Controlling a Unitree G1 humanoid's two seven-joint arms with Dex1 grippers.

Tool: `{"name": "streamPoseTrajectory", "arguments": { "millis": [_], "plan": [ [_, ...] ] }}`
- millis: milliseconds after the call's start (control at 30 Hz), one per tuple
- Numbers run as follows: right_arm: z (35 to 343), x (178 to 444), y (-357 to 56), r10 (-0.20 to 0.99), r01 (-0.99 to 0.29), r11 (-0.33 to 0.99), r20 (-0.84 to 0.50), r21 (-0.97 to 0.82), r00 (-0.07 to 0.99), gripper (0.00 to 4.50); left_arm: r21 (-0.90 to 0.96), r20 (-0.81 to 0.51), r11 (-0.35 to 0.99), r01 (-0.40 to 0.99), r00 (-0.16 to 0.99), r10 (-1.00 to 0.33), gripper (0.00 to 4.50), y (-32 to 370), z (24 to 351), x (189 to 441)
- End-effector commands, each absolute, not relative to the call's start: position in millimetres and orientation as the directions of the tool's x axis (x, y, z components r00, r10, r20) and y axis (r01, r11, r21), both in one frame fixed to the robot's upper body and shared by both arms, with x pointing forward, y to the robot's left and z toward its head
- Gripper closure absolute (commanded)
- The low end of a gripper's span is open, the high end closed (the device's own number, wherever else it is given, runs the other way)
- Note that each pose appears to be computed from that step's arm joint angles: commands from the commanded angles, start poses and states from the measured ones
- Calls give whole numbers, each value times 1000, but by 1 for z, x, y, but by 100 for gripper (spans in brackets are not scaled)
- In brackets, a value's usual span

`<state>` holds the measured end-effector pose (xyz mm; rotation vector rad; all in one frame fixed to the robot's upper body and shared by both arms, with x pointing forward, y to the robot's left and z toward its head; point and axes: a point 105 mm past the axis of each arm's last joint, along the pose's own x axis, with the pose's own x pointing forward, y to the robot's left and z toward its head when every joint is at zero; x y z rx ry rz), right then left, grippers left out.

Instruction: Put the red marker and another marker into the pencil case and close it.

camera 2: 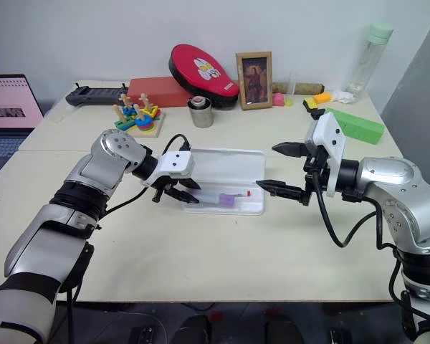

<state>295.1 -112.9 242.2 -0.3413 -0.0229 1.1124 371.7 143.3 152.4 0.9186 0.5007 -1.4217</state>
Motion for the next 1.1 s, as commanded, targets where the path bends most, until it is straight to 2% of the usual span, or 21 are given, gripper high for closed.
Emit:
{"name": "streamPoseTrajectory", "arguments": {
  "millis": [33,700,767,1100],
  "plan": [
    [254,289,-113,883,-858,401,-116,-321,455,0,236,-771,-65,970,146,-619,331,142,156,375],
    [254,289,-114,877,-854,416,-110,-314,467,0,217,-780,-48,975,144,-610,331,135,147,378],
    [254,289,-114,877,-854,416,-110,-313,468,0,222,-771,-44,974,148,-619,261,134,148,379],
    [254,292,-113,876,-854,420,-107,-307,470,0,221,-727,-24,975,148,-670,61,126,154,379]
  ]
}}
